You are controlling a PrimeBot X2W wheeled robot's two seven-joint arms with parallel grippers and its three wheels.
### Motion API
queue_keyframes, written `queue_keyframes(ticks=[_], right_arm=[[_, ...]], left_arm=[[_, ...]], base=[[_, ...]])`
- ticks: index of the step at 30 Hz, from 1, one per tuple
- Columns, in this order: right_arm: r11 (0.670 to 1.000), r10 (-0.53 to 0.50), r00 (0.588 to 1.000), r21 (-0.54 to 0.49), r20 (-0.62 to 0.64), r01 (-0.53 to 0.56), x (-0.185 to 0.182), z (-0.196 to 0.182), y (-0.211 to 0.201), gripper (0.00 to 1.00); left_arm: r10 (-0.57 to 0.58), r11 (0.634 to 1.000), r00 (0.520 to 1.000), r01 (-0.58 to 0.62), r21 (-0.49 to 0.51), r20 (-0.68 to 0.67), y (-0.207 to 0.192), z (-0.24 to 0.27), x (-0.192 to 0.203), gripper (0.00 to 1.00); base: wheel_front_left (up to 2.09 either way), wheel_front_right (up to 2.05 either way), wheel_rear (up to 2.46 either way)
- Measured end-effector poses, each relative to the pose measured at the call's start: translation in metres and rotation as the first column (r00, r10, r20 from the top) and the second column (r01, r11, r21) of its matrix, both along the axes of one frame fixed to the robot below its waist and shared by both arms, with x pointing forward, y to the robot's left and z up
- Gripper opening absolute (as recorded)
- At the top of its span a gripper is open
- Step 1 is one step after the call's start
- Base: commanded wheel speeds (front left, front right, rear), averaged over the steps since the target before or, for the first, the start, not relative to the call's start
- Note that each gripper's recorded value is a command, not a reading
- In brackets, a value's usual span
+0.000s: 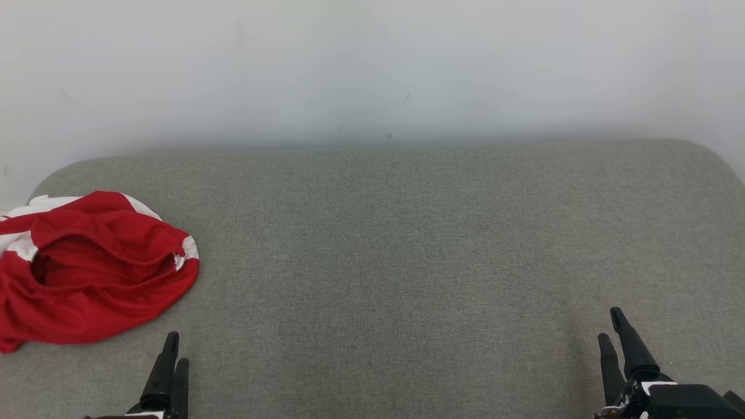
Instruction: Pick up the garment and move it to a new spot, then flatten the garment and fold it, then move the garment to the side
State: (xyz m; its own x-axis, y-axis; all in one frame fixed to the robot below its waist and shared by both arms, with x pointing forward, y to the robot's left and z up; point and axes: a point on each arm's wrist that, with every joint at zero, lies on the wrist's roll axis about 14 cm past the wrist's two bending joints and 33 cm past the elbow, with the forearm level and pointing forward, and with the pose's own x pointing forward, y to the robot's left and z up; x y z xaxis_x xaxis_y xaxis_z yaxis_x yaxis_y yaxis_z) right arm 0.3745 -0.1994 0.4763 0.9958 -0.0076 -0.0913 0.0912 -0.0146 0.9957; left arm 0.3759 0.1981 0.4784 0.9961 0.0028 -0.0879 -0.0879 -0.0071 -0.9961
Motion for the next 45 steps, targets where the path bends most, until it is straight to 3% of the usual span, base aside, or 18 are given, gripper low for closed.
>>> queue_keyframes(ticks=[12, 24, 37, 45], right_arm=[[0.995, 0.014, 1.0, -0.098, 0.016, -0.013, 0.002, 0.006, 0.009, 1.0], [0.949, 0.044, 0.998, -0.314, 0.035, -0.031, 0.004, 0.014, 0.016, 1.0], [0.845, 0.093, 0.994, -0.532, 0.051, -0.052, 0.004, 0.021, 0.028, 1.0], [0.747, 0.131, 0.99, -0.662, 0.057, -0.061, 0.004, 0.024, 0.035, 1.0]], left_arm=[[0.023, 0.993, 0.999, -0.026, 0.117, 0.033, 0.003, 0.012, 0.002, 1.0], [0.023, 0.936, 0.998, -0.042, 0.349, 0.059, 0.005, 0.025, 0.004, 1.0], [-0.002, 0.79, 0.998, -0.035, 0.612, 0.06, 0.0, 0.03, 0.002, 1.0], [-0.019, 0.656, 0.998, -0.028, 0.755, 0.054, -0.001, 0.032, 0.0, 1.0]], base=[[0.0, 0.0, 0.0], [0.0, 0.0, 0.0], [0.0, 0.0, 0.0], [0.0, 0.0, 0.0]])
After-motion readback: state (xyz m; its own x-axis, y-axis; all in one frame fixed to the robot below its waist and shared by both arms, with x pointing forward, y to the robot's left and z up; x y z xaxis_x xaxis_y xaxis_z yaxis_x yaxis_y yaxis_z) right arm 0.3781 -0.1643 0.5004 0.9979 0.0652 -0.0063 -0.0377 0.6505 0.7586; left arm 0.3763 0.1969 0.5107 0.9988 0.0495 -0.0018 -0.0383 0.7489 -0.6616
